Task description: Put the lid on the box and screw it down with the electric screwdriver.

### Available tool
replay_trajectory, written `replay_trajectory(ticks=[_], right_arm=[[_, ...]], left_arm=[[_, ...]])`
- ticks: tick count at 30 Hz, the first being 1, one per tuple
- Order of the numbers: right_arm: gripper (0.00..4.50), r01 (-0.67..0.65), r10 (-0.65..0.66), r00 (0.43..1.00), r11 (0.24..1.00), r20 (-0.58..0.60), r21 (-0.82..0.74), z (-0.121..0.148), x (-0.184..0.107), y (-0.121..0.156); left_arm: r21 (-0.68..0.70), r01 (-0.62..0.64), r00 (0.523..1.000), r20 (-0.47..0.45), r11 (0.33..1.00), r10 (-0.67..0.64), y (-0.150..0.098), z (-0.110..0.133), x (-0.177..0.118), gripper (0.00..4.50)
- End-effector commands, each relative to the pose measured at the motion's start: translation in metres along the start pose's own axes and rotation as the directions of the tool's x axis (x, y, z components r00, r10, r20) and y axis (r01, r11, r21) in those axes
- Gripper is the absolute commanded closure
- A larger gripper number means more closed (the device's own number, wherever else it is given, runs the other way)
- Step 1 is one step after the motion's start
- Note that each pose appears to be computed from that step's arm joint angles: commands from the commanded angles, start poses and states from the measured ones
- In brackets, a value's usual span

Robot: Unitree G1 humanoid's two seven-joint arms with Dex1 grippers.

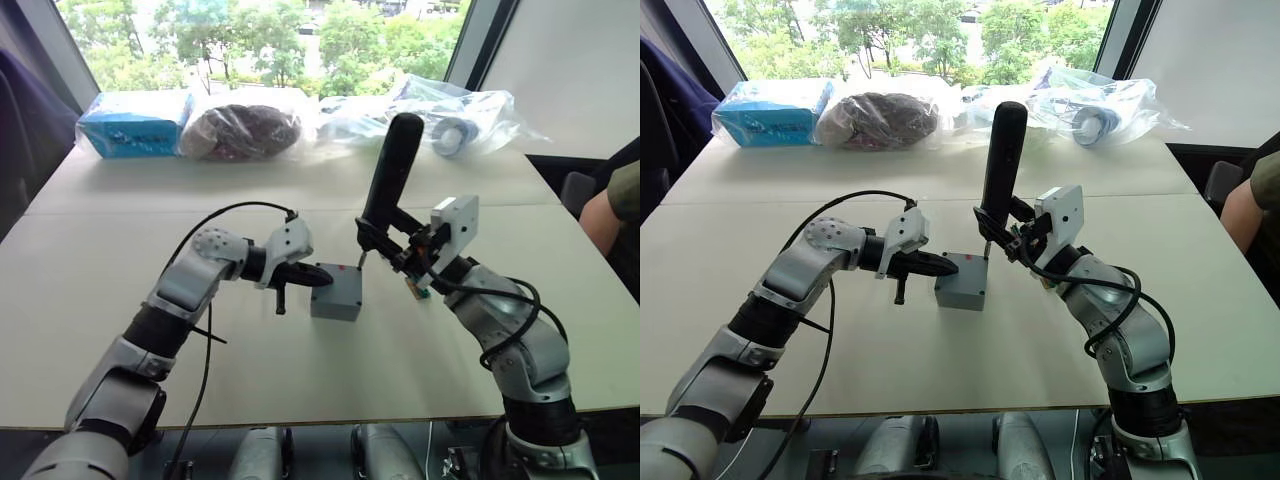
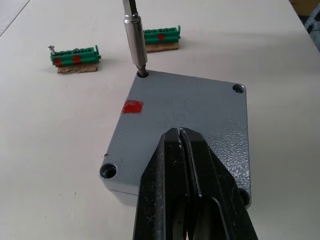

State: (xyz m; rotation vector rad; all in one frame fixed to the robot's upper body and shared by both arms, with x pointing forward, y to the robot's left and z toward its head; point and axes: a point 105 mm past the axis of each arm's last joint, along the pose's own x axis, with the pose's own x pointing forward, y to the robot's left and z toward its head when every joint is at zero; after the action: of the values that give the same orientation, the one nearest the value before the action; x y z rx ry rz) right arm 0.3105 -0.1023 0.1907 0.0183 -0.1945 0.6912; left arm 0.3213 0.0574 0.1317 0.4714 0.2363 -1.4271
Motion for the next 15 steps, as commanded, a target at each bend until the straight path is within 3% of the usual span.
replay_trajectory(ticks=[1, 15], right_arm=[[2.73, 0.038, -0.037, 0.996, 0.999, -0.078, 0.006, -0.028, -0.003, -0.001], [2.73, 0.085, -0.088, 0.98, 0.996, -0.181, -0.022, -0.058, -0.007, -0.003]], left_arm=[[-0.035, 0.014, 0.997, -0.072, 0.999, -0.016, -0.006, -0.022, 0.006, 4.5], [-0.063, 0.012, 0.996, -0.084, 0.998, -0.017, -0.007, -0.031, 0.009, 4.5]])
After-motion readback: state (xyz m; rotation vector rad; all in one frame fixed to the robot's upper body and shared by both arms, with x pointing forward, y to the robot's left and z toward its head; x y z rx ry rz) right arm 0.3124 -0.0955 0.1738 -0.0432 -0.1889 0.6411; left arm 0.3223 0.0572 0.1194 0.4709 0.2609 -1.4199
